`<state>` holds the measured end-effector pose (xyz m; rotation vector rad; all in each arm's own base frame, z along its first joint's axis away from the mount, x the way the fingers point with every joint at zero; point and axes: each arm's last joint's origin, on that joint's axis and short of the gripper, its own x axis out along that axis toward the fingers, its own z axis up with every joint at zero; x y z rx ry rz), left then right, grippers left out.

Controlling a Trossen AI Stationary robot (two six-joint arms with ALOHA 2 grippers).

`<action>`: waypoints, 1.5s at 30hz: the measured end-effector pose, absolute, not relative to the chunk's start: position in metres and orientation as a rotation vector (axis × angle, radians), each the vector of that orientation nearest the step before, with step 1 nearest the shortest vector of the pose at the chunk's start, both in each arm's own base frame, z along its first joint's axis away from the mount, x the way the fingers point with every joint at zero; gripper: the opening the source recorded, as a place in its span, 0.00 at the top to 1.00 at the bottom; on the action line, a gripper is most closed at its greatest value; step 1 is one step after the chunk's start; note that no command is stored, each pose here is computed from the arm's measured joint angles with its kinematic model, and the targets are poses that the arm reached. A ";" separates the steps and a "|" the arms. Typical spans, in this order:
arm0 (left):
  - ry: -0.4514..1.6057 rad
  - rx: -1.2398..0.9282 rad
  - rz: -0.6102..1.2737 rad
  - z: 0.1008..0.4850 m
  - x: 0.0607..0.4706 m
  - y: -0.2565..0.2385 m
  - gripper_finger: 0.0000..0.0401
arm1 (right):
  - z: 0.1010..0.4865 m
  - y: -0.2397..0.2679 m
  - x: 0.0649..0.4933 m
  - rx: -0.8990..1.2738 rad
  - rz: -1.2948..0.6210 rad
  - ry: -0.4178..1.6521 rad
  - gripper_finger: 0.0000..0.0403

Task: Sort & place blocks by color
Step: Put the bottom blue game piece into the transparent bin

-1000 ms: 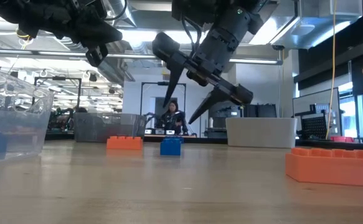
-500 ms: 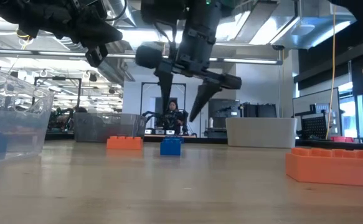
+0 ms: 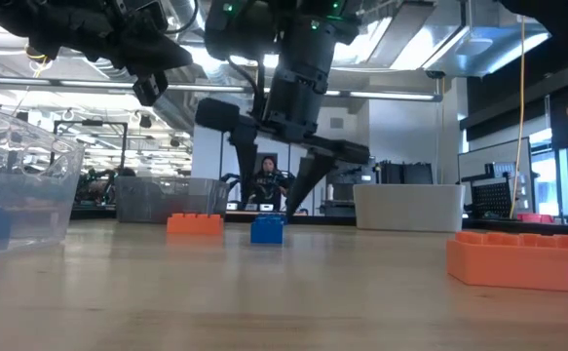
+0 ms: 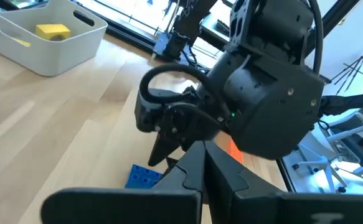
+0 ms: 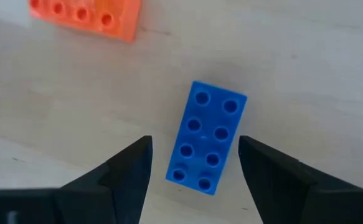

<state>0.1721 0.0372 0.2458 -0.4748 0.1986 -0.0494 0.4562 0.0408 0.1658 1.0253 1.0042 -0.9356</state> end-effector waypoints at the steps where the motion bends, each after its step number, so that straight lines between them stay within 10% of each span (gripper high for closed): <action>1: 0.200 -0.475 -0.049 0.246 0.172 0.037 1.00 | 0.164 0.042 0.456 1.023 -0.935 1.011 0.41; 14: 0.199 -0.474 -0.047 0.246 0.172 0.037 1.00 | 0.145 0.047 0.459 1.008 -0.904 1.078 0.41; 20: 0.199 -0.471 -0.047 0.246 0.172 0.037 1.00 | 0.144 0.047 0.451 0.857 -0.861 1.206 0.65; 32: 0.181 -0.461 -0.049 0.247 0.172 0.037 1.00 | 0.162 0.051 0.397 0.456 -0.765 1.512 0.65; 45: 0.053 -0.345 0.164 0.253 0.183 0.046 0.92 | 0.190 0.036 0.263 0.699 -0.439 0.996 0.65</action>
